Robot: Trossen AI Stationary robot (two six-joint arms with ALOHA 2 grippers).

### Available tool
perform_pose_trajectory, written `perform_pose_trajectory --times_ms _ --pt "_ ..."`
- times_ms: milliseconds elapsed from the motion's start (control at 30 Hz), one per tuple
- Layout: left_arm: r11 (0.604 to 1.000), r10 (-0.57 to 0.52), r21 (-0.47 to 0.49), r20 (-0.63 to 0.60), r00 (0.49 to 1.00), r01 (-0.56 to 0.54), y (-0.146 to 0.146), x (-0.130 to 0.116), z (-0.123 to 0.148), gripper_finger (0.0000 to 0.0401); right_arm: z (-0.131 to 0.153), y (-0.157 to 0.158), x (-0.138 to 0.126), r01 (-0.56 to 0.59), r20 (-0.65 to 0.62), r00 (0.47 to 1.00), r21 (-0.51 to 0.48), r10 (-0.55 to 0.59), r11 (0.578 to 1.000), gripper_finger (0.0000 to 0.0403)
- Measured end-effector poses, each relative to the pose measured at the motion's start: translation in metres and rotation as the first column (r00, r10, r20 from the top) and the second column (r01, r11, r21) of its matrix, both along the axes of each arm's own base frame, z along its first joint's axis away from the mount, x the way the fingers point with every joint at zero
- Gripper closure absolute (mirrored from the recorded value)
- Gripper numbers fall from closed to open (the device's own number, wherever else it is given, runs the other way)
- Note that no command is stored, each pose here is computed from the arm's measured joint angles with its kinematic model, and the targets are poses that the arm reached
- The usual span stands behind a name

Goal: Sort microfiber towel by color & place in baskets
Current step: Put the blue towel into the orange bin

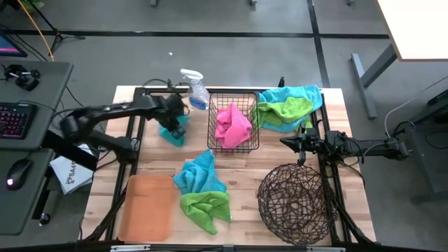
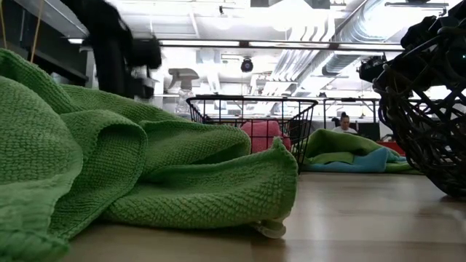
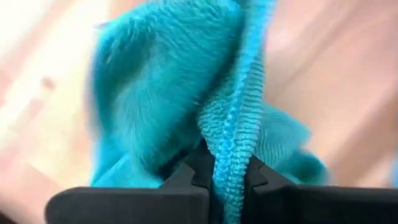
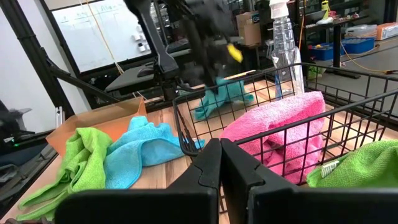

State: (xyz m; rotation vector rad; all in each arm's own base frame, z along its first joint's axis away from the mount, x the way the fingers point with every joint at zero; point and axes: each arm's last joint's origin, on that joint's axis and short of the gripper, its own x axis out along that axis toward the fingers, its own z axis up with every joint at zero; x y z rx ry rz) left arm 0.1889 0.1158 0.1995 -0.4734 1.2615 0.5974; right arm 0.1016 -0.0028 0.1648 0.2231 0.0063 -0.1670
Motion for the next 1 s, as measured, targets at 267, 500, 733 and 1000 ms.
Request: perform_pose_trajectory --times_ms 267,500,733,1000 --pt "0.976 -0.218 0.094 0.405 0.888 0.197 -0.062 -0.043 0.123 0.0399 0.000 0.000 0.000 0.000 0.000 1.000 0.000 0.000 1.000 0.0402" --pt "0.899 -0.255 -0.220 0.442 0.860 0.380 -0.119 -0.084 0.149 0.0400 0.000 0.000 0.000 0.000 0.000 1.000 0.000 0.000 1.000 0.0402" --pt "0.800 -0.337 -0.385 0.344 0.876 0.459 -0.166 -0.081 0.142 0.0401 0.000 0.000 0.000 0.000 0.001 1.000 0.000 0.000 1.000 0.0402" --pt "0.634 -0.481 -0.532 0.297 0.825 0.561 -0.229 -0.075 0.095 0.0401 0.000 0.000 0.000 0.000 0.000 1.000 0.000 0.000 1.000 0.0402"
